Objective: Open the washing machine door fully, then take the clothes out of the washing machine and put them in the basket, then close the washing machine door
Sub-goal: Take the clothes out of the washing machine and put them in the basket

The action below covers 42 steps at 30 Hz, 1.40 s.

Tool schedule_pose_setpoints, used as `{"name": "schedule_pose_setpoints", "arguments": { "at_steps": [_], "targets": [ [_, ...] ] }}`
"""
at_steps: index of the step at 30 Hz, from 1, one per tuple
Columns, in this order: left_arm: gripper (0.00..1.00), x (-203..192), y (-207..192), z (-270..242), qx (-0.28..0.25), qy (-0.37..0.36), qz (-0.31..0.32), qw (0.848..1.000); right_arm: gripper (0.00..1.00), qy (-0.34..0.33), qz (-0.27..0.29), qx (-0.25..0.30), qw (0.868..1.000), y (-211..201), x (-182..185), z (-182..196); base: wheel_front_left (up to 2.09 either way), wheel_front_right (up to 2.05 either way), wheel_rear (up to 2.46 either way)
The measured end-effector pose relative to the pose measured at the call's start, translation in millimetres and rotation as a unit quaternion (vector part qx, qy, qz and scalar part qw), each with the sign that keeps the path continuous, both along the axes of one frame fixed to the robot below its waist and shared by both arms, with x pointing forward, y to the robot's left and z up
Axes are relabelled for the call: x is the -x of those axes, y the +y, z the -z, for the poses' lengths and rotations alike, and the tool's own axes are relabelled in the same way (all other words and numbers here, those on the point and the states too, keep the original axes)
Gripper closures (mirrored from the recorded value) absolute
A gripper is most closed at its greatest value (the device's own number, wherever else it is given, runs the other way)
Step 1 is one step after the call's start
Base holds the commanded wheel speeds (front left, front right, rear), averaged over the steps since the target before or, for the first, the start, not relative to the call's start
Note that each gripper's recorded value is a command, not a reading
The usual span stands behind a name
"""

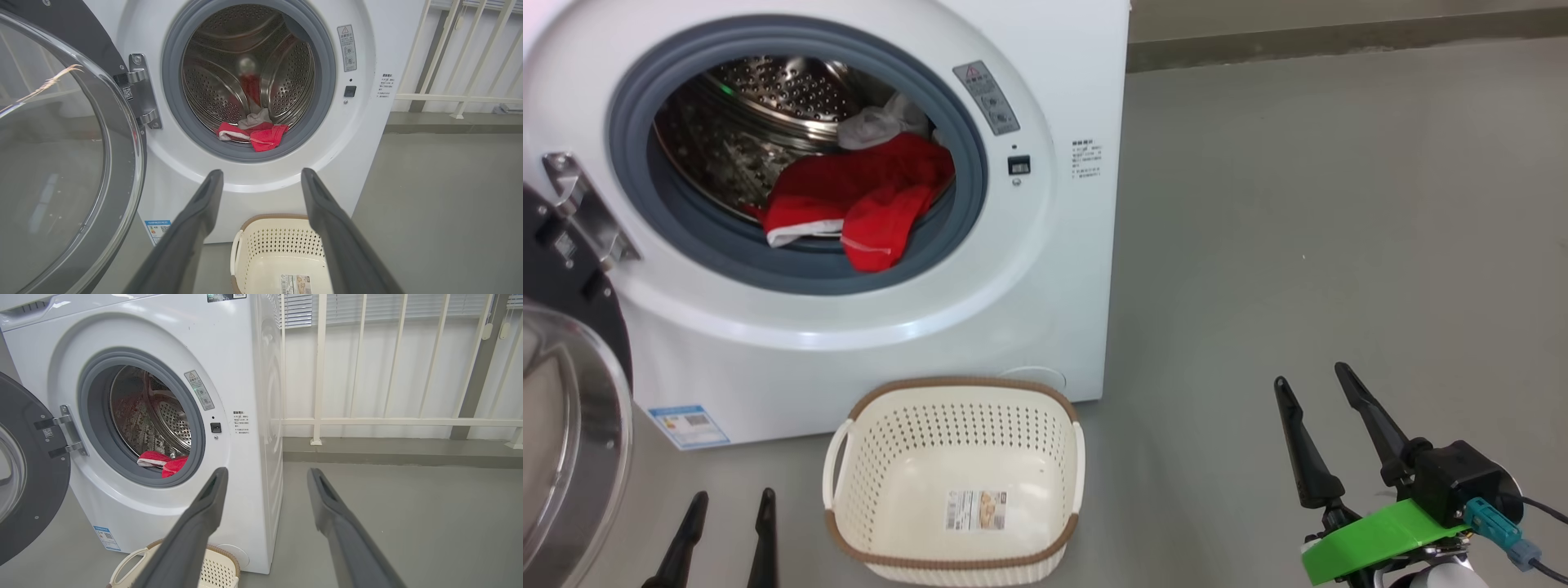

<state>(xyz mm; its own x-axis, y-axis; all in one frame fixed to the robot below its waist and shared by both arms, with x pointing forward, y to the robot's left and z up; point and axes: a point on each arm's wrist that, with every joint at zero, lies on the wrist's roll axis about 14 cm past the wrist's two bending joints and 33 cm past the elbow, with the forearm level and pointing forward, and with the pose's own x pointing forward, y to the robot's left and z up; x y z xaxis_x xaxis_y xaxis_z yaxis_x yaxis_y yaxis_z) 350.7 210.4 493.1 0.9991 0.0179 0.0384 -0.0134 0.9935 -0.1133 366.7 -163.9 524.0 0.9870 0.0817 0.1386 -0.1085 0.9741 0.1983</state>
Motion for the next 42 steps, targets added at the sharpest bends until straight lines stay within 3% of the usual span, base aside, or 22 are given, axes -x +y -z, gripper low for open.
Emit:
{"name": "schedule_pose_setpoints", "arguments": {
  "at_steps": [14, 42],
  "targets": [
    [0.0, -6.2, 4.1, -21.2, 0.02, -0.035, -0.014, 0.999, 0.0, 0.005, -0.002, 0.0, 1.0, 1.1, -0.3, 3.1, 1.36, -1.35, 0.0],
    [0.0, -4.1, 3.4, -17.3, 0.009, -0.029, -0.016, 0.999, 0.0, 0.006, -0.006, -0.003, 1.0, 4.3, -1.7, 3.5, 0.03, -0.03, 0.0]
  ]
}}
